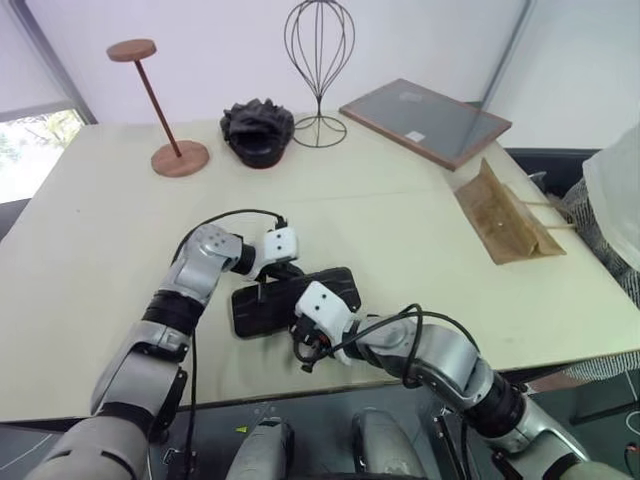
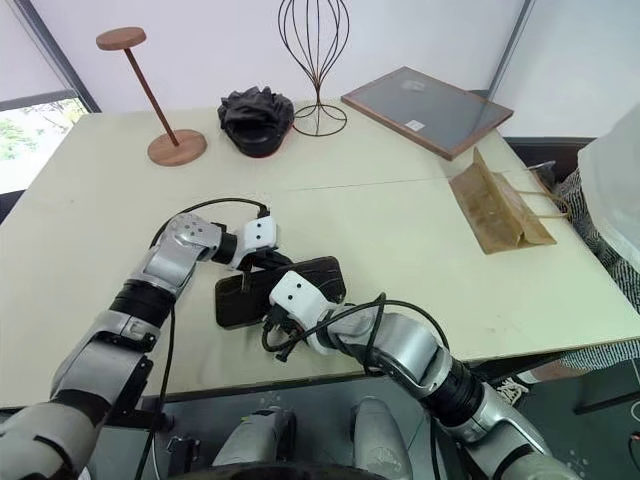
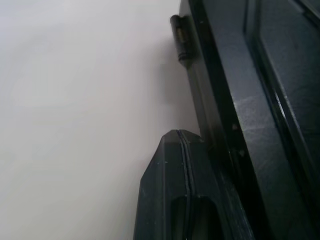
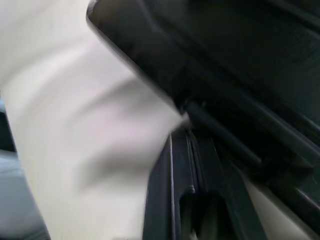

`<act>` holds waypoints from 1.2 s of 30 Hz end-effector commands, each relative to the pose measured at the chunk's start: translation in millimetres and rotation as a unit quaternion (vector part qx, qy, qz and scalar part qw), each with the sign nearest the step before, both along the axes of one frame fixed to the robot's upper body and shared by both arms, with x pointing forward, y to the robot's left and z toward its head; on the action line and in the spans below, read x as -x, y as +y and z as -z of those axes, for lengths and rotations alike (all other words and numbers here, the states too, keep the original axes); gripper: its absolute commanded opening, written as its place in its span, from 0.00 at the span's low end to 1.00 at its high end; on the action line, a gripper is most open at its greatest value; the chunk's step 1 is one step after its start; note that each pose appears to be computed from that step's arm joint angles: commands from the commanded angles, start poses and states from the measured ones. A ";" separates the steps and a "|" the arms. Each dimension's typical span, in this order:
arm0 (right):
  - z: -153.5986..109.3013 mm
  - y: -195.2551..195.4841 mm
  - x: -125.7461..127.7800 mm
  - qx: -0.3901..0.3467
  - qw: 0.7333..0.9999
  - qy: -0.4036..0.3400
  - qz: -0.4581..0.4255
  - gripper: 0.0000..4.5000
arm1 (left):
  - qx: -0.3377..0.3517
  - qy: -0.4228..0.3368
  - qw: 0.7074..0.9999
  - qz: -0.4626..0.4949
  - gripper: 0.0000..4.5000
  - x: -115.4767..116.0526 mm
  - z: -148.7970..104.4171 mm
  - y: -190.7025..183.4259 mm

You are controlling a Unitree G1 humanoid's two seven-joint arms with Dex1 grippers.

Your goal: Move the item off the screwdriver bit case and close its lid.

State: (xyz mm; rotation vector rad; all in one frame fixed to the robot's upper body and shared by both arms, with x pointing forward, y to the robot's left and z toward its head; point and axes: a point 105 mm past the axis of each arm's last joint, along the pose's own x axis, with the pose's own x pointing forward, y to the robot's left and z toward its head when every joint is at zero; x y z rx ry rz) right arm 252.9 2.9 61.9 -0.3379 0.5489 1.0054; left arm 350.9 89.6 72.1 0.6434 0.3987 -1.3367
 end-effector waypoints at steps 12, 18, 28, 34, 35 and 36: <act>-61.1 -32.2 -60.3 -0.028 0.987 -0.103 0.121 0.00 | 0.023 0.064 0.997 0.030 0.00 19.7 48.8 -38.3; -55.1 -32.5 -31.4 -0.055 0.995 0.016 0.078 0.00 | 0.102 -0.005 0.993 -0.051 0.00 -21.2 -7.0 -20.6; -82.8 -65.1 -7.7 -0.052 0.999 0.014 0.010 0.00 | 0.192 -0.044 0.972 -0.125 0.00 -6.3 -79.5 39.4; -110.1 -100.7 -21.3 -0.012 0.998 -0.057 -0.001 0.00 | 0.217 -0.062 0.957 -0.180 0.00 29.3 -110.6 66.0; -112.7 -105.1 -23.8 -0.007 0.998 -0.065 -0.001 0.00 | 0.217 -0.061 0.956 -0.186 0.00 34.6 -111.6 67.9; -115.2 -109.2 -25.8 -0.003 0.997 -0.072 -0.002 0.00 | 0.216 -0.059 0.956 -0.191 0.00 40.4 -112.2 69.3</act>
